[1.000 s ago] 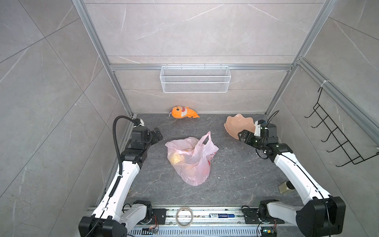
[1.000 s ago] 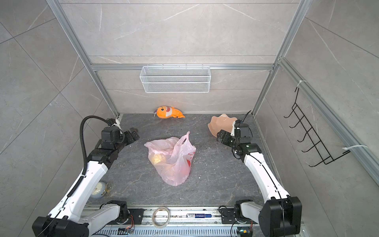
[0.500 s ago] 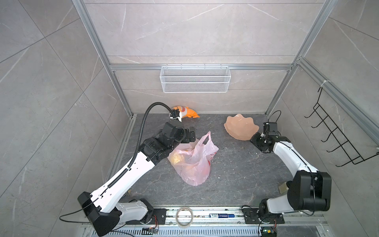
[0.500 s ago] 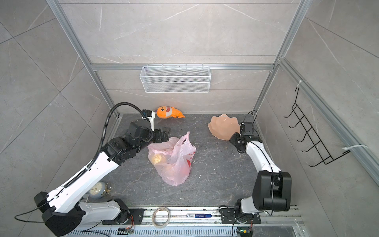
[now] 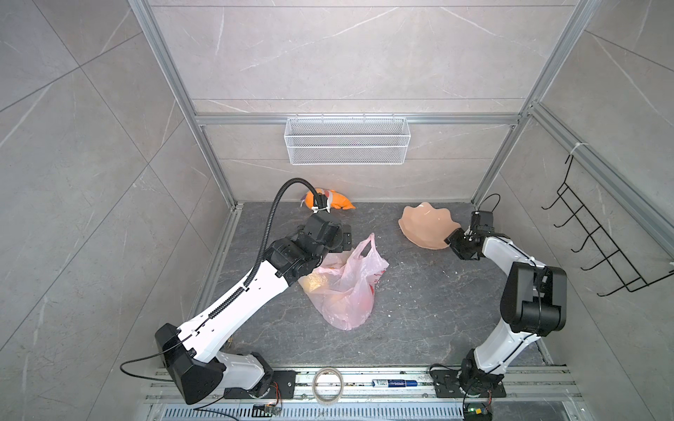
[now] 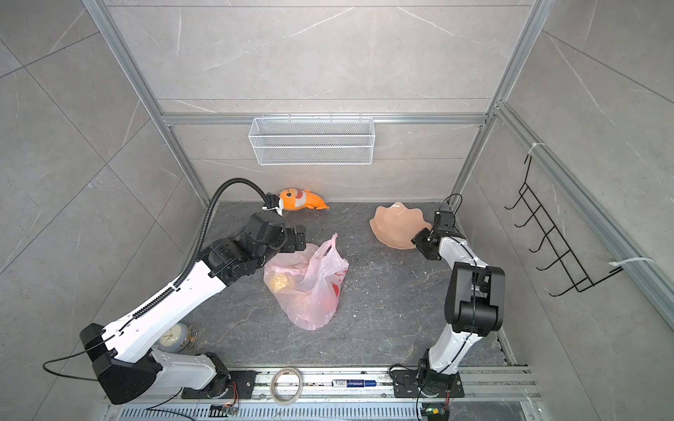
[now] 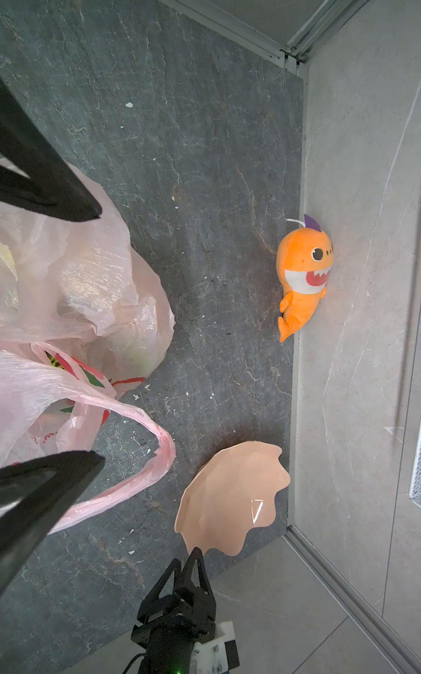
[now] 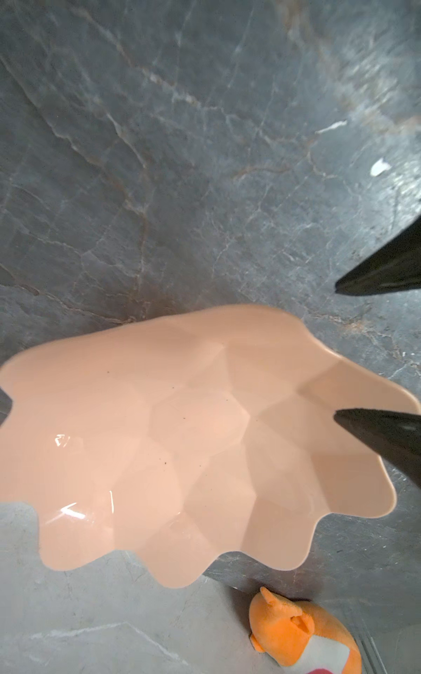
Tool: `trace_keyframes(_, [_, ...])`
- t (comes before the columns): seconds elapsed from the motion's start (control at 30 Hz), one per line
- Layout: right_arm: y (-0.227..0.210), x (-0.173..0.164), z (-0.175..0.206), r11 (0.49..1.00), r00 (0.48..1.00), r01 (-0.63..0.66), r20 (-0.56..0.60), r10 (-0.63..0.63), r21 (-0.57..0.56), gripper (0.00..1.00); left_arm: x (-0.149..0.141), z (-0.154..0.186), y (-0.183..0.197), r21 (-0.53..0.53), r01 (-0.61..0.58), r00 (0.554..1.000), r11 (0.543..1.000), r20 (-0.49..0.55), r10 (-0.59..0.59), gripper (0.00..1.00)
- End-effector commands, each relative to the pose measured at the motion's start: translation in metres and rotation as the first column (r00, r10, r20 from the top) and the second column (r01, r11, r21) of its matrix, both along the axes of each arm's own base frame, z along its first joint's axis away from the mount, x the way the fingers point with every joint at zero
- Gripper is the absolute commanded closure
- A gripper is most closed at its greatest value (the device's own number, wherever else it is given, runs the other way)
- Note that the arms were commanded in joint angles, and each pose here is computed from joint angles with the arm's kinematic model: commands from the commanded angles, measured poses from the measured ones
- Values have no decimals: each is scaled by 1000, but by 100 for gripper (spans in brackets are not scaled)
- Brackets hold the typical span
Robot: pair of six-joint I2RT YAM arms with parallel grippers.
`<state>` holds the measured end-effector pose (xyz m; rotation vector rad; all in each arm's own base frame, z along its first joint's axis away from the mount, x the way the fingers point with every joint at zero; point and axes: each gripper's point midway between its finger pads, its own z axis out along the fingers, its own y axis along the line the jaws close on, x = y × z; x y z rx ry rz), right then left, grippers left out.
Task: Take fruits out of the plastic bag
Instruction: Pick up the plate from the top-right of the table.
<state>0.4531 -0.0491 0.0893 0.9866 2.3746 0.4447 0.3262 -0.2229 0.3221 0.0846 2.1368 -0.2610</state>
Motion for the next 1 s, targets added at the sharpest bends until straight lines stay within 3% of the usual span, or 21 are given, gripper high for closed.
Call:
trace_keyframes(0.0, [-3, 12, -6, 1000, 1000, 19, 8, -19, 21, 50, 3, 16, 3, 16, -7, 999, 1000, 43, 6, 0])
trace_keyframes(0.57, [-2, 33, -34, 998, 1000, 7, -4, -7, 55, 62, 11, 0, -1, 50, -13, 999, 999, 48, 11, 0])
trace_keyframes(0.97, [0, 36, -44, 998, 999, -18, -27, 20, 59, 81, 13, -3, 1, 40, -32, 998, 999, 54, 30, 0])
